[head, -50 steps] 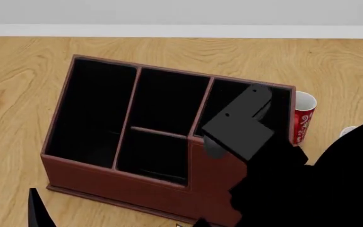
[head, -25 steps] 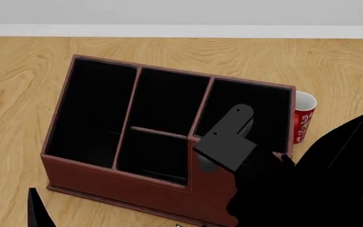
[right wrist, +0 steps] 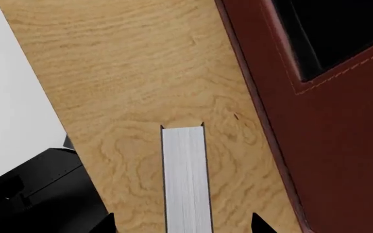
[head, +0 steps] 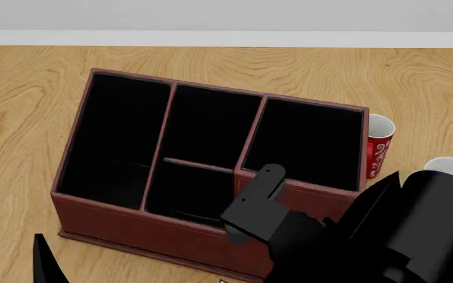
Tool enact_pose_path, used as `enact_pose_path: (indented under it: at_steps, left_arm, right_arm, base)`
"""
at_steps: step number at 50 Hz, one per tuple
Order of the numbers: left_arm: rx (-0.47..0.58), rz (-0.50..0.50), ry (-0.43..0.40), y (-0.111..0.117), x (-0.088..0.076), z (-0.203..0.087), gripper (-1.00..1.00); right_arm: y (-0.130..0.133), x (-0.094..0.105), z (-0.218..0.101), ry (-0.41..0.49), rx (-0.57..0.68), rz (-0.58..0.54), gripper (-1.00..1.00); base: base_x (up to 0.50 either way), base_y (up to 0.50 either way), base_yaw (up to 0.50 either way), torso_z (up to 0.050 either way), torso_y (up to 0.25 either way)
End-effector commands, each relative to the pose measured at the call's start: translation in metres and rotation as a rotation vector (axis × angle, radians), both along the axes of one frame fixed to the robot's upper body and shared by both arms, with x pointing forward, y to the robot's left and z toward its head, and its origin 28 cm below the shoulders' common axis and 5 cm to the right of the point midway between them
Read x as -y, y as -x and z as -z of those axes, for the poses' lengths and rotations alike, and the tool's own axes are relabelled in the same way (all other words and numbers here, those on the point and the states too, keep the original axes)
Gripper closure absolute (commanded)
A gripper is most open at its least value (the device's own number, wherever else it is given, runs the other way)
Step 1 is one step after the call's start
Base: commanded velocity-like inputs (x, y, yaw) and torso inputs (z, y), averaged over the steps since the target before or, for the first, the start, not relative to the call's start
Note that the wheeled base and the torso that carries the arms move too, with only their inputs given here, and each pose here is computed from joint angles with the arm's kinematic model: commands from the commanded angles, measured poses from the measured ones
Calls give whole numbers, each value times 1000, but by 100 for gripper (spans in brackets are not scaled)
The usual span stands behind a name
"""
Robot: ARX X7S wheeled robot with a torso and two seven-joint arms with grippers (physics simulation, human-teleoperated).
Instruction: Pick up the book and place it in the right compartment of the caddy.
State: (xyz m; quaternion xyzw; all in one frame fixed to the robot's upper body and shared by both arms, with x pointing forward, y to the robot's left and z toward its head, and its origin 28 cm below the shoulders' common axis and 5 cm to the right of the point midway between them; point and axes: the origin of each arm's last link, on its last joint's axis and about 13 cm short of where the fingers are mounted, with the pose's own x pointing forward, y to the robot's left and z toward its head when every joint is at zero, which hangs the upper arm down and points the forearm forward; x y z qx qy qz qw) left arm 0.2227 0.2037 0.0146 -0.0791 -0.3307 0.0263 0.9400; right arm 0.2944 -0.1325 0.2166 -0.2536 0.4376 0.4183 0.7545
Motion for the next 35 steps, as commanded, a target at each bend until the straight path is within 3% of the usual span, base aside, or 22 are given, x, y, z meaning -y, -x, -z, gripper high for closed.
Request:
enact_pose_path:
  at_steps: [1,35]
  left_arm:
    - [-7,-1,5,0,0,0,-100]
    - [-33,-11,10,1,0,0,-100]
  right_arm:
    - [-2,-1,16,28,-21,-15,-100]
    - [-3,6,52,78,-94,-11,-100]
  base:
    - [0,0,0,0,0]
    - [0,0,0,0,0]
